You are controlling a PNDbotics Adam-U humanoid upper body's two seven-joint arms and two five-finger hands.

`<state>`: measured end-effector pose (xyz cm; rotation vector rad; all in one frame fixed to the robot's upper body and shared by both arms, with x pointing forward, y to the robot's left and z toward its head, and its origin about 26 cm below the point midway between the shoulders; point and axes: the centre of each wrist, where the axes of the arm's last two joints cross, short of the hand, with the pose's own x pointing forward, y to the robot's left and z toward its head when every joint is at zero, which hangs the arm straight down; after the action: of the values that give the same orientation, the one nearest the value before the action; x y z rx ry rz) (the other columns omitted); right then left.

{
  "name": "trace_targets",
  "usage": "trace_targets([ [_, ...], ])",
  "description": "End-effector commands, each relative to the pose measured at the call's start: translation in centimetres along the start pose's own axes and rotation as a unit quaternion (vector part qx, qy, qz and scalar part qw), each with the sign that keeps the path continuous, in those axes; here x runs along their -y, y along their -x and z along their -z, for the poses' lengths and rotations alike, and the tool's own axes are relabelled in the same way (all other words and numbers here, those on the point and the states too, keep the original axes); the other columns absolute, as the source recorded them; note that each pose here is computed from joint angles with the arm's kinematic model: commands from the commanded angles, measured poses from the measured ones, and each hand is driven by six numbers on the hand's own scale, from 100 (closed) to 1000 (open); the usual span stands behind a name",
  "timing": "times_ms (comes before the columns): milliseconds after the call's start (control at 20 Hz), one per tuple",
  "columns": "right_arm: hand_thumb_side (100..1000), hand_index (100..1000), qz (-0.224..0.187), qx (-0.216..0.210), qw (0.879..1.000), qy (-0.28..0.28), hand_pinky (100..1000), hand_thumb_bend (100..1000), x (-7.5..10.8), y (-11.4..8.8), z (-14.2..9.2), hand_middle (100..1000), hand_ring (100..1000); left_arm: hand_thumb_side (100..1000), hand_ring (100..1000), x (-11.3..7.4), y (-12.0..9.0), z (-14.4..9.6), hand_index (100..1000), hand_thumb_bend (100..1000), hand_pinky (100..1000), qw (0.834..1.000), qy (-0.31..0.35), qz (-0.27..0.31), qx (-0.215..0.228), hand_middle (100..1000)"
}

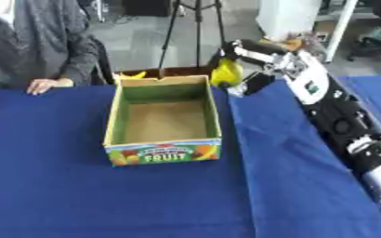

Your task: Pick up objects on the table and place them in the box.

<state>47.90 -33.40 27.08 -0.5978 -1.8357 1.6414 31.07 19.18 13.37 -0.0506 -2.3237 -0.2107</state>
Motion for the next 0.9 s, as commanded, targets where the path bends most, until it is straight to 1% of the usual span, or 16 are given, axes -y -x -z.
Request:
trace_targets([
  [50, 100, 793, -0.063, 0.074, 0.990, -0.101, 587, 100, 0.3, -0.4, 1.1, 672, 461, 626, 590, 0.6, -0.9, 0.8, 791, 491, 572, 1.000, 0.014, -0.014, 0.022, 581],
  [200, 100, 801, -0.051, 0.070, 0.988, -0.124, 598, 100, -1.6, -0.4, 2.0, 690, 482, 627, 590, 1.0, -1.1, 1.0, 791, 491, 571, 0.999, 0.020, -0.023, 0.026, 581],
  [250, 164, 816, -0.049, 0.070, 0.987, -0.135, 606, 100, -2.5, -0.4, 2.4, 704, 496, 627, 590, 1.1, -1.1, 1.0, 791, 491, 571, 0.999, 0.021, -0.025, 0.027, 581],
  [300, 257, 822, -0.049, 0.072, 0.985, -0.147, 609, 192, -3.3, -0.4, 2.7, 707, 497, 627, 590, 1.2, -1.1, 1.1, 791, 491, 571, 0.999, 0.023, -0.027, 0.028, 581],
  [350, 400, 830, -0.051, 0.074, 0.983, -0.158, 613, 339, -3.9, -0.4, 2.9, 708, 498, 626, 590, 1.3, -1.2, 1.1, 791, 492, 571, 0.999, 0.023, -0.029, 0.029, 581],
  [400, 438, 835, -0.053, 0.078, 0.981, -0.169, 620, 414, -4.6, -0.4, 3.0, 716, 508, 627, 590, 1.4, -1.2, 1.2, 791, 492, 571, 0.999, 0.025, -0.031, 0.031, 581],
  [450, 463, 841, -0.056, 0.080, 0.979, -0.177, 645, 463, -5.1, -0.3, 3.1, 738, 549, 628, 590, 1.4, -1.2, 1.2, 791, 492, 571, 0.999, 0.025, -0.032, 0.031, 581],
  [500, 499, 850, -0.059, 0.081, 0.978, -0.181, 694, 547, -5.4, -0.3, 3.1, 778, 659, 628, 590, 1.4, -1.2, 1.2, 791, 492, 571, 0.999, 0.025, -0.033, 0.031, 581],
  [550, 550, 860, -0.062, 0.082, 0.978, -0.183, 744, 585, -5.6, -0.3, 3.1, 816, 778, 629, 590, 1.5, -1.2, 1.2, 791, 492, 571, 0.999, 0.025, -0.034, 0.030, 581],
  [600, 578, 865, -0.066, 0.085, 0.978, -0.180, 794, 621, -5.6, -0.3, 3.2, 850, 849, 628, 590, 1.5, -1.2, 1.2, 791, 492, 571, 0.999, 0.025, -0.034, 0.030, 581],
  [650, 586, 869, -0.070, 0.087, 0.978, -0.175, 827, 649, -5.5, -0.3, 3.2, 875, 896, 629, 591, 1.5, -1.2, 1.2, 791, 492, 571, 0.999, 0.025, -0.034, 0.030, 581],
  [750, 585, 877, -0.078, 0.096, 0.980, -0.159, 867, 684, -5.2, -0.6, 3.3, 904, 943, 629, 591, 1.5, -1.2, 1.2, 791, 492, 570, 0.999, 0.024, -0.035, 0.030, 581],
  [900, 577, 882, -0.087, 0.111, 0.982, -0.122, 876, 707, -4.4, -1.1, 3.5, 916, 947, 631, 591, 1.5, -1.1, 1.1, 790, 491, 570, 0.999, 0.024, -0.034, 0.029, 580],
])
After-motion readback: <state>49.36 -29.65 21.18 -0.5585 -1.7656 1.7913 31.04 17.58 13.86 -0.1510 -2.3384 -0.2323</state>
